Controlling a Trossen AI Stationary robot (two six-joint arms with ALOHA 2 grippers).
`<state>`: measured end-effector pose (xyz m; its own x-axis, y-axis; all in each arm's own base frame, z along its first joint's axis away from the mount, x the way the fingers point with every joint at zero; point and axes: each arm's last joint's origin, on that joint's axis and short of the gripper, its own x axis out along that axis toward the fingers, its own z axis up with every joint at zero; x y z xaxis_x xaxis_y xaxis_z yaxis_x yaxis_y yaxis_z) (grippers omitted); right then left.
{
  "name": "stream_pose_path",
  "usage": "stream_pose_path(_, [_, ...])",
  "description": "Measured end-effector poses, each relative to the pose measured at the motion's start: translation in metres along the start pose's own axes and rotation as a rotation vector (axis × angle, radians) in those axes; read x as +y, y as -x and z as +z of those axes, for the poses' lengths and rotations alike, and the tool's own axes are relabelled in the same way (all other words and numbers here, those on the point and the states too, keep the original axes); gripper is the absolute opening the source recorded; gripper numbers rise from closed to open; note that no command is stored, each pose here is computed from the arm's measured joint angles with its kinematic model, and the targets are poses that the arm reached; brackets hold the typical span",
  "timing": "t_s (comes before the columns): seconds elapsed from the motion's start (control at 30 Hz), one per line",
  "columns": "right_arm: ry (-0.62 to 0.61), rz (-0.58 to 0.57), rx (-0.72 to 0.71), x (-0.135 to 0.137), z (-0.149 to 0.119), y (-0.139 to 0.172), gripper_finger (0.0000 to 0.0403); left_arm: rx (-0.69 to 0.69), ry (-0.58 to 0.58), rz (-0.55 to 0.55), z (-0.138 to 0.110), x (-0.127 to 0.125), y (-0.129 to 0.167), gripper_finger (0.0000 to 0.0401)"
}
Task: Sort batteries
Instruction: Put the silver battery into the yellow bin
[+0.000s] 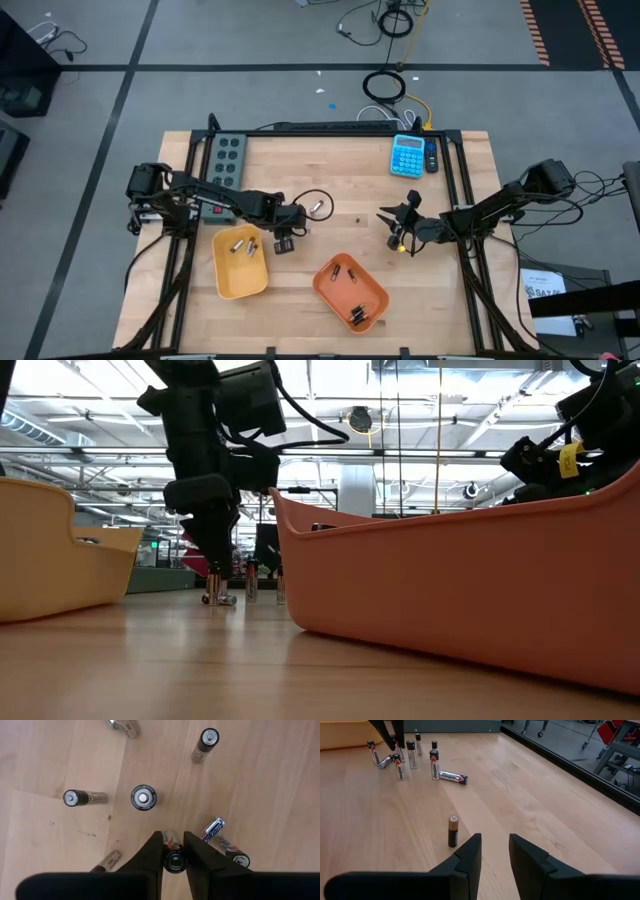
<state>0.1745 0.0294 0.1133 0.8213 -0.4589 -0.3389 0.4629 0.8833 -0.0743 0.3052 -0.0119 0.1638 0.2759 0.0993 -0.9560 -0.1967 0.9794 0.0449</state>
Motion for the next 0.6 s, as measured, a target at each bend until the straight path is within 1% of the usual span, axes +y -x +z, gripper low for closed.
stream_pose_path(0.2, [0.001, 0.0, 0.0, 0.0, 0.0, 0.0, 0.009, 0.002, -0.006, 0.006, 0.0, 0.0, 0.0, 0.0057])
stream_pose_path(0.3, [0.001, 0.0, -0.001, 0.0, 0.0, 0.0, 0.009, 0.017, -0.016, 0.041, 0.0, 0.0, 0.005, 0.0057])
stream_pose_path(0.43, [-0.002, 0.001, -0.004, 0.0, 0.0, 0.0, 0.009, 0.001, -0.042, 0.102, 0.005, 0.001, 0.028, 0.0057])
stream_pose_path(0.53, [-0.007, 0.003, -0.009, 0.0, 0.001, 0.0, 0.009, -0.04, -0.032, 0.087, 0.009, 0.003, 0.056, 0.0057])
stream_pose_path(0.6, [-0.013, 0.004, -0.015, 0.0, 0.002, 0.0, 0.009, -0.063, 0.003, 0.053, 0.008, 0.005, 0.079, 0.0057])
